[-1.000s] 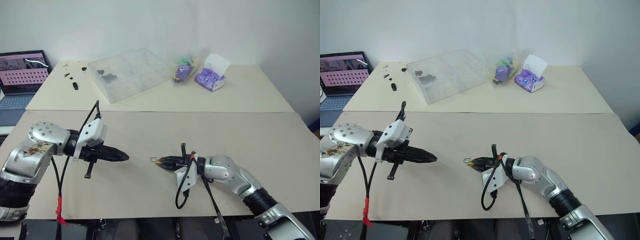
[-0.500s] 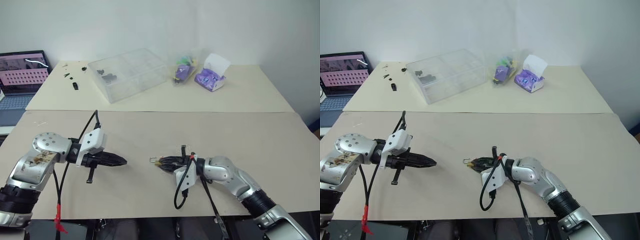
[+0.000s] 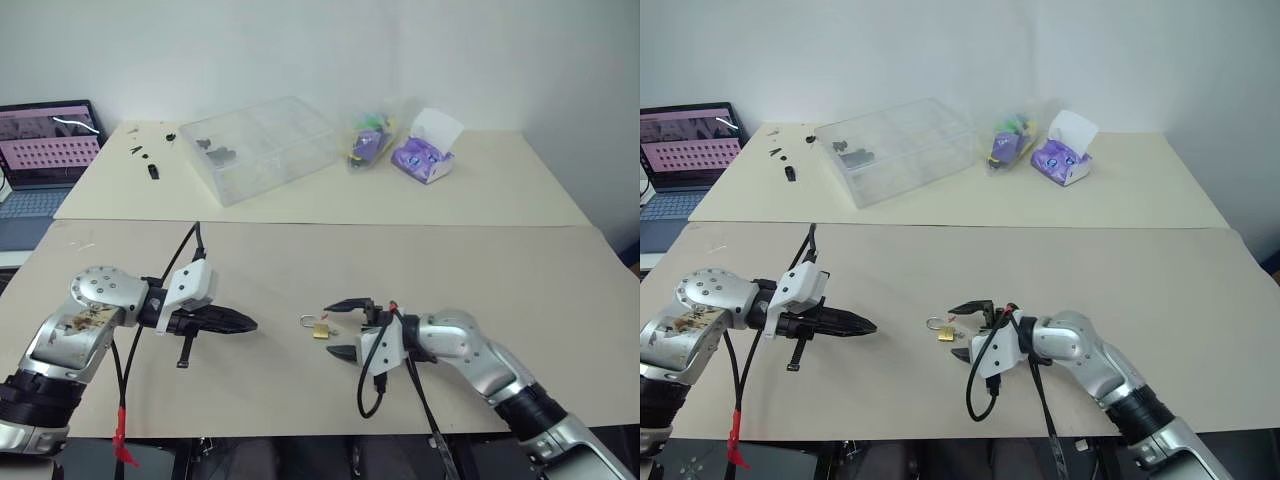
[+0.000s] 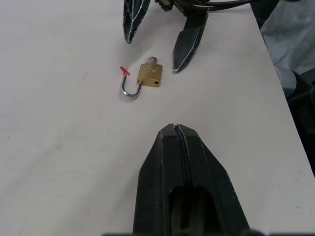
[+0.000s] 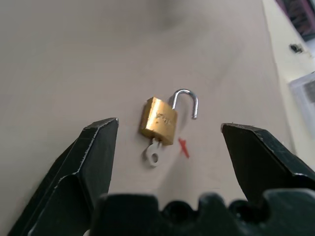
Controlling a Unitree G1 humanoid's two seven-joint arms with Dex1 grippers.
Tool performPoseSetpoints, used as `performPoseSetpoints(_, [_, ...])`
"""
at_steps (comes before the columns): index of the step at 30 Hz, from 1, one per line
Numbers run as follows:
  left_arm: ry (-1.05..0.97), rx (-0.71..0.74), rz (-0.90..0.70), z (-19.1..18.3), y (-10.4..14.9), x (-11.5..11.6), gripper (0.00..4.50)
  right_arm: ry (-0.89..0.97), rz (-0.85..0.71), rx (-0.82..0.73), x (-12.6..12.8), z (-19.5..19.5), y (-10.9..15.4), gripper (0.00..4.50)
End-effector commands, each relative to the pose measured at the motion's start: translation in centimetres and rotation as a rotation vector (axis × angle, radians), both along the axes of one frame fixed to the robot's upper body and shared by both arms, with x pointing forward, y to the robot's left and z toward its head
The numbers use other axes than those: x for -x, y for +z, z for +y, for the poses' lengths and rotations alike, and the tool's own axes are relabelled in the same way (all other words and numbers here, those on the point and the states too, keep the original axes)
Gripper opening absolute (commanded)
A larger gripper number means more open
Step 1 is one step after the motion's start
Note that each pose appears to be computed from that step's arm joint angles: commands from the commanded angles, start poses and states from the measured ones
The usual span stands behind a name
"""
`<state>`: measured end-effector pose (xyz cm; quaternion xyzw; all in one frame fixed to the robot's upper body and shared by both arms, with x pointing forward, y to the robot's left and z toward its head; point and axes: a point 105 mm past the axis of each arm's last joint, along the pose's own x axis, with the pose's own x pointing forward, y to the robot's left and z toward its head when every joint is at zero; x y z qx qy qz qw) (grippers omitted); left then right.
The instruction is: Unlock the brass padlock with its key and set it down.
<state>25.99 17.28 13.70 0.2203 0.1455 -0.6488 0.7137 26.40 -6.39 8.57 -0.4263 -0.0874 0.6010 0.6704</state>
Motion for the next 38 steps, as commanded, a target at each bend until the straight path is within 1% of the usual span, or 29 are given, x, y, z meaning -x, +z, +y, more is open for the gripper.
performPoseSetpoints(1, [-0.002,0.012,-0.053,-0.1,0.7,-0.1,0.00,-0.113,0.294,-0.131,0.2,-1.6,1.4,4.07])
performPoseSetpoints(4, [0.051,0.063,-0.072,-0.2,0.8,-0.5,0.00,-0.278,0.509,-0.370,-1.0,-2.8,3.2,4.07])
performPoseSetpoints(6, [0.100,0.100,-0.089,-0.4,0.7,-0.7,0.00,-0.366,0.583,-0.511,-1.5,-3.4,4.1,4.07])
performPoseSetpoints(8, [0.164,0.114,-0.118,-0.2,-0.1,-1.0,0.00,-0.458,0.601,-0.630,-2.0,-3.8,4.8,4.07])
performPoseSetpoints(9, [0.187,0.110,-0.133,0.0,-0.5,-1.0,0.00,-0.502,0.590,-0.664,-2.2,-3.9,5.0,4.07])
performPoseSetpoints(12, [0.353,0.184,-0.156,0.8,-1.1,-1.7,0.00,-0.710,0.530,-0.805,-3.2,-5.3,5.5,4.07])
performPoseSetpoints(15, [0.652,0.324,-0.217,2.6,-0.5,-3.9,0.00,-0.949,0.432,-0.903,-3.9,-7.7,5.7,4.07])
performPoseSetpoints(17, [0.924,0.425,-0.274,5.3,0.2,-5.8,0.00,-1.212,0.304,-0.976,-4.9,-11.6,5.6,4.07])
performPoseSetpoints(18, [1.061,0.462,-0.300,6.9,0.3,-6.6,0.00,-1.339,0.228,-0.983,-5.0,-13.7,5.3,4.07])
performPoseSetpoints(19, [1.198,0.502,-0.332,8.6,0.5,-7.3,0.00,-1.459,0.143,-0.958,-4.9,-15.9,4.9,4.07])
performPoseSetpoints(21, [1.404,0.542,-0.374,11.3,0.3,-8.1,0.00,-1.600,0.053,-0.884,-4.6,-18.6,3.9,4.07])
performPoseSetpoints(22, [1.470,0.543,-0.386,12.1,0.1,-8.3,0.00,-1.635,0.036,-0.859,-4.5,-19.3,3.5,4.07])
performPoseSetpoints(24, [1.634,0.557,-0.402,14.2,-1.0,-8.6,0.00,-1.693,-0.027,-0.736,-4.3,-21.0,2.2,4.07])
performPoseSetpoints(26, [1.741,0.572,-0.392,15.4,-2.3,-8.8,0.00,-1.713,-0.047,-0.701,-4.4,-22.2,1.5,4.07])
performPoseSetpoints(32, [1.771,0.572,-0.398,16.2,-3.5,-9.3,0.00,-1.697,-0.070,-0.688,-5.1,-23.0,0.8,4.07])
performPoseSetpoints(38, [1.754,0.585,-0.393,16.2,-3.7,-9.8,0.00,-1.657,-0.095,-0.663,-5.9,-22.3,0.8,4.07])
